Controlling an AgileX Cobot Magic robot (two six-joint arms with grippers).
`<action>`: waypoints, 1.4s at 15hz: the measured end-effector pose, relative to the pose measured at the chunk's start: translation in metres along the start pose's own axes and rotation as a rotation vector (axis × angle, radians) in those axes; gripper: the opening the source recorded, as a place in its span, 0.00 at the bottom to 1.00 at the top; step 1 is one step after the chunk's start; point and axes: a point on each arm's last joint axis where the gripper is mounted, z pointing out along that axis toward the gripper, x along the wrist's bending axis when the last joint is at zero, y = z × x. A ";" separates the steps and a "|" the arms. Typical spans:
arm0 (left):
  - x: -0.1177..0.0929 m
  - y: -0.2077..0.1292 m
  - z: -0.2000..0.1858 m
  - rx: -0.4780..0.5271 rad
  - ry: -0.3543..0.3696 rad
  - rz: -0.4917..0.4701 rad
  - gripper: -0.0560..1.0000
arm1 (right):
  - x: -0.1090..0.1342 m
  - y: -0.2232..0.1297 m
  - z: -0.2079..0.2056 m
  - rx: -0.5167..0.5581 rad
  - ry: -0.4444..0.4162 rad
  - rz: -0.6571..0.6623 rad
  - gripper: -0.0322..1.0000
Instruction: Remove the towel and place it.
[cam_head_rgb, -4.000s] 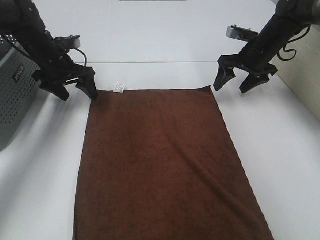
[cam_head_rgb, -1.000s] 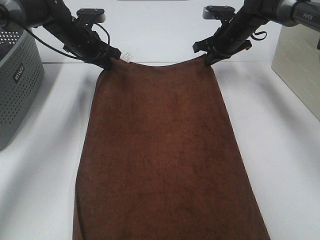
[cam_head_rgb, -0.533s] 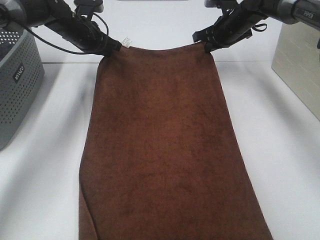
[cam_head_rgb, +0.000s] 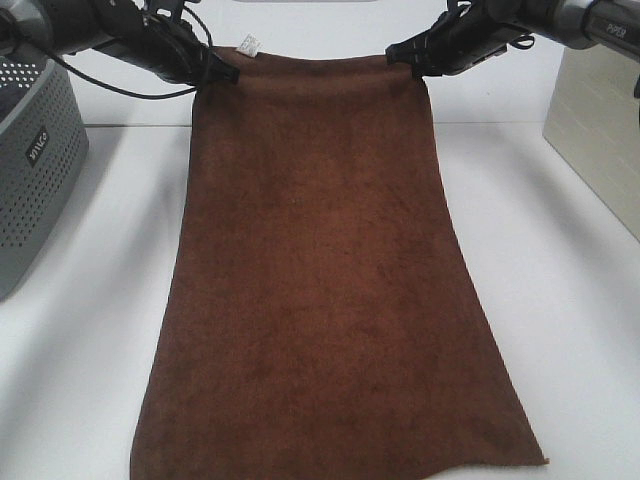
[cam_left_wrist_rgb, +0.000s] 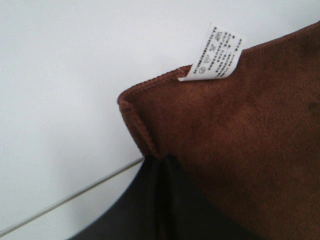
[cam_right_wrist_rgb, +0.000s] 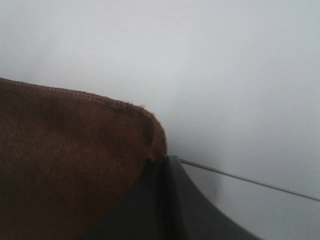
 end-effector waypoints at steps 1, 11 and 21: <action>0.001 0.001 0.000 -0.013 0.008 0.012 0.05 | 0.000 0.000 0.000 -0.003 -0.001 0.000 0.04; 0.001 -0.038 0.035 -0.009 0.039 0.000 0.05 | -0.007 -0.030 0.032 -0.017 -0.018 0.039 0.04; -0.001 -0.052 0.049 -0.055 0.078 -0.003 0.06 | -0.009 -0.046 0.046 -0.017 -0.018 0.080 0.16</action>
